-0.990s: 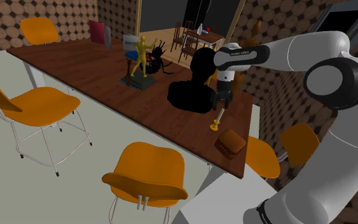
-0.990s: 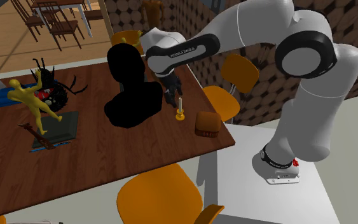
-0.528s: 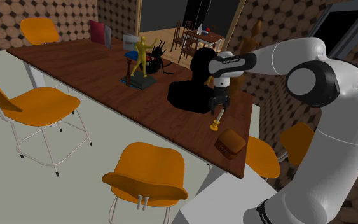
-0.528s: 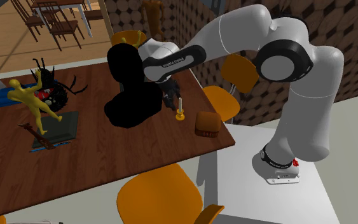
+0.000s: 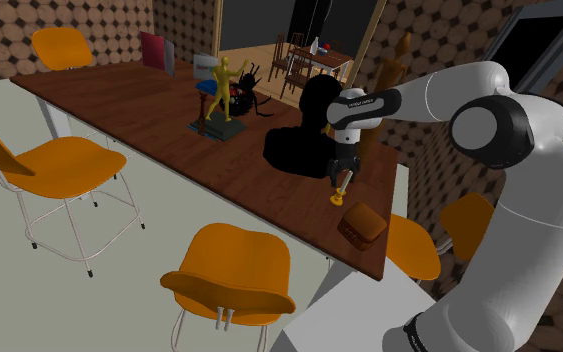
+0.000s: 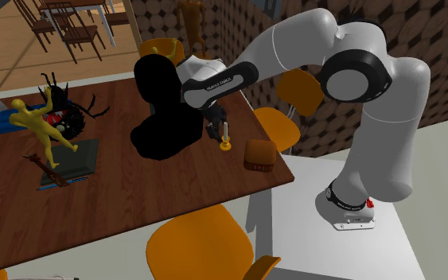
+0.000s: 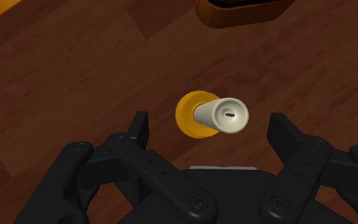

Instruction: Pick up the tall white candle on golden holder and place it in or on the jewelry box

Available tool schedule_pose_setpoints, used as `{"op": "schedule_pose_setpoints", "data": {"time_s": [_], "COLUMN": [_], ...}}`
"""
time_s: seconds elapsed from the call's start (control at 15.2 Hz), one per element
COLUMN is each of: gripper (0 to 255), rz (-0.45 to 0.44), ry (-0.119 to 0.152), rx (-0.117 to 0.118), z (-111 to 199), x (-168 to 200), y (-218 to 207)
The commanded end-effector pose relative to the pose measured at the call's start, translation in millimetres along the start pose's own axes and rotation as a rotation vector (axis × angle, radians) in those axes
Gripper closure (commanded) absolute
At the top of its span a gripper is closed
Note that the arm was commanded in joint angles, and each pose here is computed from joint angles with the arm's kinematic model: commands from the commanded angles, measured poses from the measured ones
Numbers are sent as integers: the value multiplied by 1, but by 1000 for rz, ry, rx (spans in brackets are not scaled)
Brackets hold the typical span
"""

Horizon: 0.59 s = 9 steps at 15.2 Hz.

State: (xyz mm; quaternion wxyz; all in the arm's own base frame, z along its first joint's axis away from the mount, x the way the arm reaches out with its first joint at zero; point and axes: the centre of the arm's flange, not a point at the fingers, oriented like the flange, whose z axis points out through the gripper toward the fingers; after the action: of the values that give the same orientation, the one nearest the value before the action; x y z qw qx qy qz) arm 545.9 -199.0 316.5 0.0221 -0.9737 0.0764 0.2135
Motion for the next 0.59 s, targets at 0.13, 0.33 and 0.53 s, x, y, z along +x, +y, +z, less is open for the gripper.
{"op": "schedule_pose_setpoints", "data": {"time_s": [0.13, 0.33, 0.53], "gripper": [0, 255, 255], "rz": [0, 0, 0], "ry": [0, 0, 0], "rx": [0, 0, 0], "z": [0, 0, 0], "x": [0, 0, 0], "y": [0, 0, 0]}}
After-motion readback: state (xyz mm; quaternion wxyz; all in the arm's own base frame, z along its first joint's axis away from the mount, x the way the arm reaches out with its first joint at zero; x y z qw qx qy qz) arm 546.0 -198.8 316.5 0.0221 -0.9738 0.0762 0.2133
